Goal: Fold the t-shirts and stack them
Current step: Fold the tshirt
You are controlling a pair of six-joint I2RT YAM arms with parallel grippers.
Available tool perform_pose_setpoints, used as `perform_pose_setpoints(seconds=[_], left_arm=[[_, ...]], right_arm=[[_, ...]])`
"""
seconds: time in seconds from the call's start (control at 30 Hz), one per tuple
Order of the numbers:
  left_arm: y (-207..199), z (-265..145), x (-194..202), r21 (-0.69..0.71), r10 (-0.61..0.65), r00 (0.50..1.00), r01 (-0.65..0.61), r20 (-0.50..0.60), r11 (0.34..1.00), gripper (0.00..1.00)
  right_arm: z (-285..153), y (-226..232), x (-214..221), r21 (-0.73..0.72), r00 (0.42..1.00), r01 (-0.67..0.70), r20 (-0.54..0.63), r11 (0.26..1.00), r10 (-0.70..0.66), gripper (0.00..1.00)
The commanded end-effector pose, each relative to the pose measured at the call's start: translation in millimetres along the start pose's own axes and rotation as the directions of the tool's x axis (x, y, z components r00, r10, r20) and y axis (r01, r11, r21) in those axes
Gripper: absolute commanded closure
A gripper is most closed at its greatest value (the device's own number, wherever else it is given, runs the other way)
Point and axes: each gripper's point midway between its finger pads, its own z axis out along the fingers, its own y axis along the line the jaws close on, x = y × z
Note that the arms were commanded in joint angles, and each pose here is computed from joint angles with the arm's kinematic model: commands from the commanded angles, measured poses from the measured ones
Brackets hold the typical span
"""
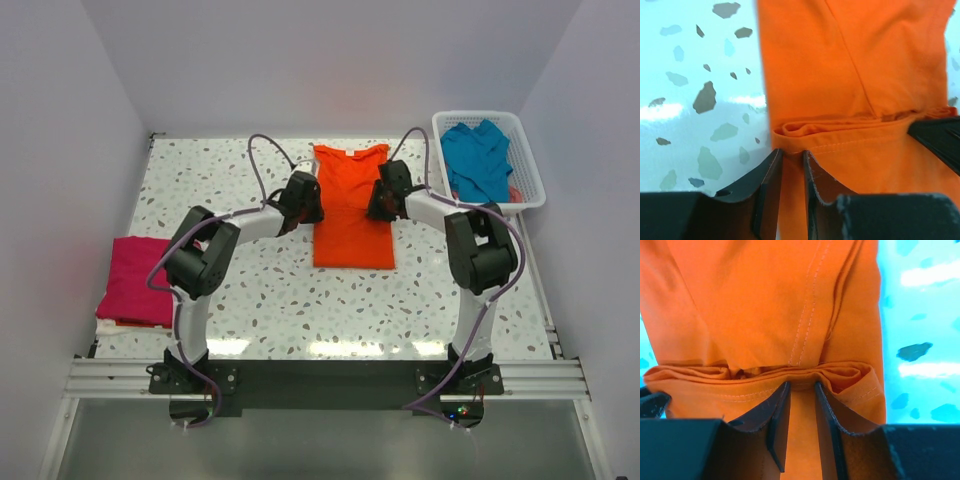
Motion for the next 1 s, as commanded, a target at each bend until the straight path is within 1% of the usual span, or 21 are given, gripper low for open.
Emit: perform_pose_setpoints(seconds=[0.0,0.03,0.13,0.2,0.23,0.27,0.33,0.4,0.43,0.5,0.53,0.6,0.7,0.73,0.77,0.8,0.83,0.9,0.93,0.97], left_arm=[[12,10,-23,-0.103,-0.028,0.998,0.033,0.055,0.994,0.72],[18,11,-15,-0.133,-0.023,1.000,0.026,0.020,0.991,0.72],[27,20,-3,-0.164,-0.018,1.000,0.015,-0.013,0.986,0.72],[30,19,-1,-0.179,-0.026,0.999,0.023,-0.018,0.984,0.72],[28,13,-10,-0.173,-0.030,1.000,0.031,0.007,0.984,0.71],[32,9,-7,-0.177,-0.033,0.999,0.034,0.012,0.984,0.70],[27,-4,-27,-0.143,-0.042,0.997,0.050,0.062,0.988,0.68],[27,-13,-37,-0.144,-0.031,0.997,0.041,0.072,0.989,0.66],[21,-23,-50,-0.125,-0.028,0.994,0.040,0.102,0.991,0.65],[15,-33,-60,-0.091,-0.017,0.992,0.029,0.128,0.995,0.62],[1,-43,-75,-0.041,-0.022,0.984,0.030,0.177,0.999,0.62],[-15,-49,-80,0.039,-0.014,0.982,0.007,0.187,0.999,0.60],[-41,-49,-79,0.118,0.010,0.984,-0.031,0.178,0.993,0.61],[-50,-43,-70,0.132,0.026,0.987,-0.048,0.162,0.990,0.61],[-59,-42,-71,0.153,0.031,0.986,-0.056,0.161,0.987,0.61],[-64,-39,-68,0.167,0.040,0.987,-0.066,0.157,0.984,0.62],[-71,-32,-56,0.178,0.054,0.989,-0.078,0.136,0.981,0.62],[-79,-25,-52,0.193,0.059,0.989,-0.084,0.132,0.978,0.63],[-81,-17,-41,0.194,0.067,0.991,-0.088,0.114,0.977,0.63],[-83,-13,-38,0.198,0.068,0.992,-0.089,0.110,0.976,0.63]], right_arm=[[-11,-12,-21,-0.003,0.999,-0.030,0.040,1.000,0.030,0.69],[-10,-15,-21,0.000,0.999,-0.034,0.038,0.999,0.034,0.69],[-10,-20,-23,-0.012,0.998,-0.051,0.033,0.999,0.051,0.68],[-13,-16,-25,-0.038,0.998,-0.052,0.028,0.998,0.053,0.66],[-15,-14,-26,-0.049,0.998,-0.048,0.029,0.998,0.050,0.65],[-17,-11,-27,-0.062,0.998,-0.046,0.030,0.997,0.048,0.64],[-24,-5,-33,-0.087,0.998,-0.039,0.041,0.995,0.043,0.62],[-29,-3,-35,-0.093,0.998,-0.035,0.039,0.995,0.039,0.61],[-35,-1,-40,-0.101,0.998,-0.033,0.054,0.994,0.039,0.59],[-43,0,-48,-0.101,0.996,-0.027,0.084,0.995,0.036,0.57],[-51,2,-54,-0.100,0.994,-0.024,0.107,0.995,0.035,0.56],[-56,-2,-62,-0.074,0.990,-0.014,0.141,0.997,0.024,0.54],[-57,-9,-69,-0.024,0.988,0.010,0.156,1.000,-0.006,0.55],[-55,-13,-71,-0.002,0.987,0.013,0.161,1.000,-0.012,0.56],[-54,-16,-68,0.010,0.988,0.018,0.153,1.000,-0.019,0.57],[-52,-18,-66,0.016,0.988,0.025,0.150,1.000,-0.027,0.61],[-51,-19,-64,0.020,0.988,0.029,0.148,0.999,-0.032,0.62],[-49,-25,-59,0.030,0.988,0.039,0.150,0.999,-0.043,0.64],[-47,-26,-57,0.035,0.988,0.041,0.149,0.999,-0.046,0.65],[-44,-31,-53,0.049,0.988,0.040,0.144,0.998,-0.047,0.65]])
